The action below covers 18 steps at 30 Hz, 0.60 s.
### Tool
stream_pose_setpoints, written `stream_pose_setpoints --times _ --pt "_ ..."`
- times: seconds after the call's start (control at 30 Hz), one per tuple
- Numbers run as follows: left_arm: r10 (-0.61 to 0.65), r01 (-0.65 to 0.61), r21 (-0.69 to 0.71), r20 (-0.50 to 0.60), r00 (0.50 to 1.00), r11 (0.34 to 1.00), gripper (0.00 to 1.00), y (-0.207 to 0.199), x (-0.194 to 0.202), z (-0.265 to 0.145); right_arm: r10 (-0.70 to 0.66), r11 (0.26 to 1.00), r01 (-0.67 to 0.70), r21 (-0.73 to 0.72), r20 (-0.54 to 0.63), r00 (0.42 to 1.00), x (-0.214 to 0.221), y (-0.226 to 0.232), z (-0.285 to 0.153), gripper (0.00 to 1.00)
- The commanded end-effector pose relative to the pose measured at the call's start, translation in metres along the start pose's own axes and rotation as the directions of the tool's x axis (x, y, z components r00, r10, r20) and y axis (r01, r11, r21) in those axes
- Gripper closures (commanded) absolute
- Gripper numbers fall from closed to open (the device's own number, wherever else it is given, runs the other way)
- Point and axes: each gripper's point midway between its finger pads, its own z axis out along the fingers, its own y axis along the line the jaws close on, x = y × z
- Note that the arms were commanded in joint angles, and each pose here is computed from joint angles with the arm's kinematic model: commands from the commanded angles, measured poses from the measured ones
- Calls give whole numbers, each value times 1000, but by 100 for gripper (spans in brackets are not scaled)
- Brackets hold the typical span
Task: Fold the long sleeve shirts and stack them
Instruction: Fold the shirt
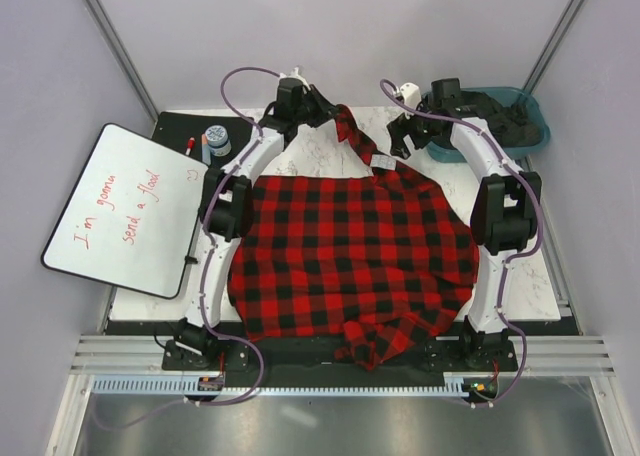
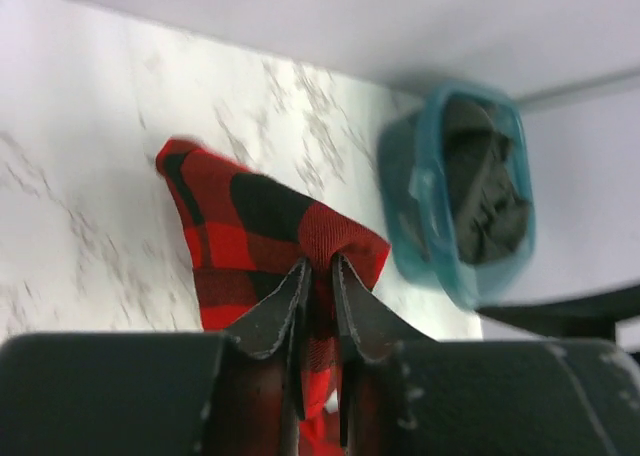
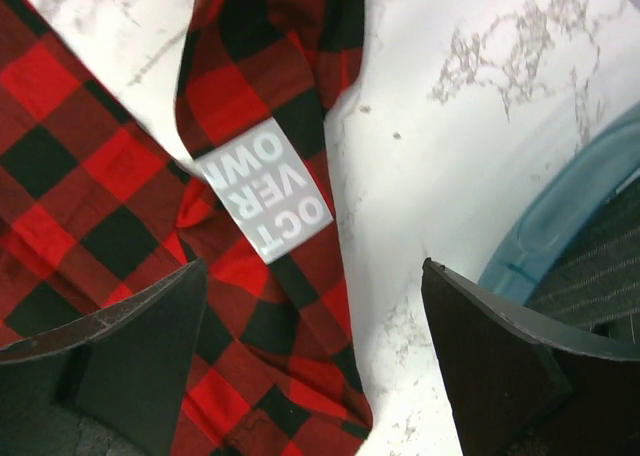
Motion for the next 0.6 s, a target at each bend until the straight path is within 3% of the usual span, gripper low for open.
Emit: stream_pose_setpoints --times 0.0,0.03,0.1,0.13,0.2,0.23,0.27,0.3,0.33,0.37,0.4,0.57 --pt "83 -131 130 320 944 983 56 -56 -72 7 10 999 -8 35 -56 998 17 -5 -3 6" --pt "136 -184 111 341 930 977 46 -58 -77 4 5 999 -2 41 -65 998 19 -6 -3 7" --pt "233 -278 90 336 912 957 39 -61 -80 -4 2 999 2 54 -85 996 24 -8 -1 9" --pt "345 -382 56 328 880 922 38 -68 -86 -20 -6 998 12 58 -100 995 28 -8 -1 11" --pt "457 -469 1 223 861 883 36 -56 -74 -38 -34 997 43 61 -148 988 39 -8 2 13" --pt "561 -572 17 171 810 820 36 -55 -74 -61 -43 997 53 58 -167 985 45 -8 4 14" --pt "602 -609 30 123 789 793 28 -51 -70 -75 -44 996 59 70 -196 980 54 -10 5 14" --pt "617 -613 95 -11 787 784 27 -38 -43 -90 -55 995 71 72 -209 976 58 -12 5 15" --pt "664 -656 107 -78 743 747 27 -9 -38 -104 -57 994 75 75 -220 974 62 -13 6 15" --pt "669 -654 144 -107 736 742 31 -10 -36 -125 -55 994 76 82 -231 971 66 -15 5 16" --pt "652 -633 156 -191 734 758 32 14 -29 -144 -69 993 89 74 -240 968 68 -15 4 17" --pt "655 -670 98 -355 667 736 34 81 -16 -192 -124 987 149 64 -298 946 87 -15 0 21"
